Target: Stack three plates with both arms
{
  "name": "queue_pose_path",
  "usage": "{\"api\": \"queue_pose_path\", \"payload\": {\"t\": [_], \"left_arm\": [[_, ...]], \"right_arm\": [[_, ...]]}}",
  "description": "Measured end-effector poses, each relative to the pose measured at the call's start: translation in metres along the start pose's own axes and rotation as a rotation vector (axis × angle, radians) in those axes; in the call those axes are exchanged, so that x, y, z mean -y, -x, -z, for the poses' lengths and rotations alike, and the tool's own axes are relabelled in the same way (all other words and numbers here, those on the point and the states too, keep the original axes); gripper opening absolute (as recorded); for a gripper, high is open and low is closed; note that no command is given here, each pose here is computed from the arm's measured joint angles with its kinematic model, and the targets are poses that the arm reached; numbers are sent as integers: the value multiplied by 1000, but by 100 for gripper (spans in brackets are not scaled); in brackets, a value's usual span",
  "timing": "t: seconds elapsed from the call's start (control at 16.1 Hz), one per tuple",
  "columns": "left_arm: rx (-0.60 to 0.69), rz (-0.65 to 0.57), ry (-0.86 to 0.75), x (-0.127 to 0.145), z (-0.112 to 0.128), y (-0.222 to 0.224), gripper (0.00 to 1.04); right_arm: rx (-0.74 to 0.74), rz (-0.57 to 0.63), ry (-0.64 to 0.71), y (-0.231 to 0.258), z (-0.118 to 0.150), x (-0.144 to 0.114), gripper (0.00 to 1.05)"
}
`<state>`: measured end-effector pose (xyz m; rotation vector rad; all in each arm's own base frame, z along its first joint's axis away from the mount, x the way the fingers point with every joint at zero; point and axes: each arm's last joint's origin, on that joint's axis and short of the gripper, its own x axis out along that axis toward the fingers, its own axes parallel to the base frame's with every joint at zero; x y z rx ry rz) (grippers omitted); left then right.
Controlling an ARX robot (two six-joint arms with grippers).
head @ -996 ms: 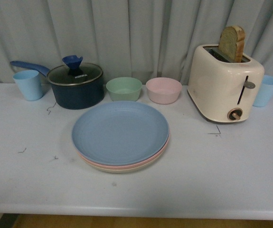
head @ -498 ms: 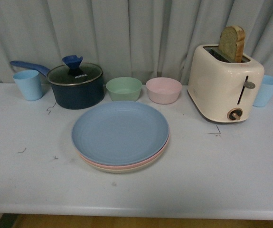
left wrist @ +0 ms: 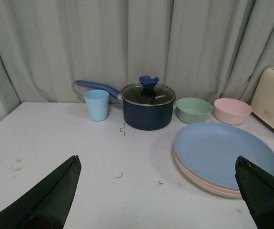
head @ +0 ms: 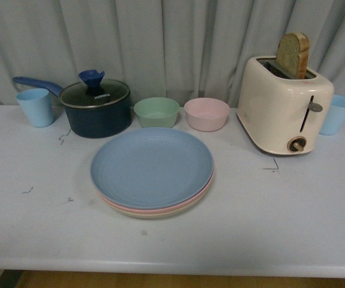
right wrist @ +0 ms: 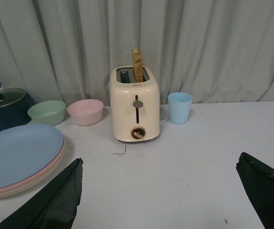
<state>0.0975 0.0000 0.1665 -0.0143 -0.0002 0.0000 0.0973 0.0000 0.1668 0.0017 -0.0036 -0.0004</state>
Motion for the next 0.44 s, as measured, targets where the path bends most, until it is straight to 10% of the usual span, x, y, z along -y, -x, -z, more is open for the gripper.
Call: {"api": "queue_pose_path", "payload": {"t": [0.44], "left_arm": [[0,0,0,0,0,0,98]], "right_arm": [[0,0,0,0,0,0,98]]}}
